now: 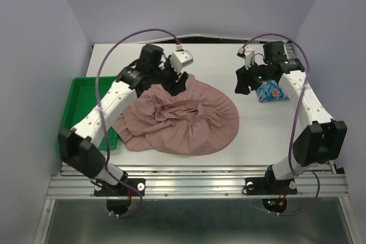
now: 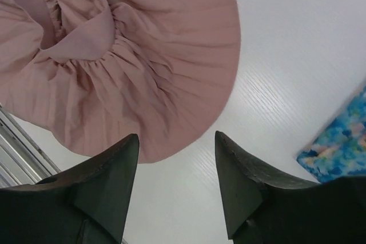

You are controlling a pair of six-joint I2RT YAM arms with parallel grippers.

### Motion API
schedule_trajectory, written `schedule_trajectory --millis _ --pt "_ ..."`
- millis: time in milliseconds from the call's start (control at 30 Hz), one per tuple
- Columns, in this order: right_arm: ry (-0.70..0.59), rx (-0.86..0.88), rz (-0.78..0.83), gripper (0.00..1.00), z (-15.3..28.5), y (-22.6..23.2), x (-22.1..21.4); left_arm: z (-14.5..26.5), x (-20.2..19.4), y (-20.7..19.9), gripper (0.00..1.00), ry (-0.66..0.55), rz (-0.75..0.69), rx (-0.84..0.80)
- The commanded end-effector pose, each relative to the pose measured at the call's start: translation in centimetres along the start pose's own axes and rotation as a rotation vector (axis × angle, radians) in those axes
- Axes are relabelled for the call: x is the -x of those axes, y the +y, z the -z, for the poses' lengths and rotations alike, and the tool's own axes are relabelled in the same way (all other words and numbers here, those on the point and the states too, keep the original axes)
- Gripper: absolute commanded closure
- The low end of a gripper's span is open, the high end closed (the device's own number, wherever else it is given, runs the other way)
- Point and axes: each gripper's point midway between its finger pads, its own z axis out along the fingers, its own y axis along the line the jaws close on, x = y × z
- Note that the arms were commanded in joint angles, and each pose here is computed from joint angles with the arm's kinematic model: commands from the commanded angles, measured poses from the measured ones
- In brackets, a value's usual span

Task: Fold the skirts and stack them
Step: Move the skirt to the center of the board, then flatten the skirt out

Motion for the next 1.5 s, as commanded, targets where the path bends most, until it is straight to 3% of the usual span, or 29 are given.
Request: schedule_trajectory --millis 0,67,167,267,500,733,833,900,1033,1233,1400,1467 --pt "-0.028 0.061 0.104 0.4 -3.0 3.4 1.7 4.9 -4.3 1.2 0.33 0.071 -0.076 -0.005" --pt "-0.003 0.103 0.142 0.43 -5.1 6.1 1.8 6.3 -8.5 2.4 0.36 0.178 -0.048 0.019" --pt "0.031 0.114 0.145 0.48 -8.6 8.5 2.2 7.6 -13.0 4.1 0.49 0.31 -0.054 0.11" --pt "0.072 0.119 0.038 0.52 -11.4 9.3 2.4 7.7 -15.2 4.4 0.56 0.356 0.016 0.17" --pt "0.107 0.154 -0.135 0.52 -14.7 11.1 1.9 6.6 -16.3 5.2 0.54 0.271 0.162 0.305" --pt "0.134 0.17 -0.242 0.5 -15.3 11.7 1.4 5.1 -15.7 5.9 0.54 0.242 0.161 0.308" --pt "0.108 0.161 -0.169 0.45 -13.9 11.7 1.4 4.9 -15.2 5.6 0.48 0.252 0.078 0.259" --pt "0.096 0.148 -0.08 0.4 -12.9 11.4 1.1 5.0 -14.3 5.2 0.35 0.251 0.008 0.201" --pt "0.075 0.205 0.104 0.28 -10.1 12.4 0.4 5.6 -13.9 4.8 0.3 0.285 -0.082 0.116" --pt "0.123 0.227 0.204 0.28 -10.6 14.4 -1.4 6.2 -13.3 5.8 0.28 0.328 -0.207 0.059" --pt "0.138 0.227 0.262 0.28 -13.7 15.8 -2.1 7.2 -13.9 6.0 0.3 0.354 -0.665 -0.13" --pt "0.142 0.221 0.269 0.28 -14.4 16.0 -2.3 7.2 -13.9 6.7 0.3 0.369 -0.749 -0.13"
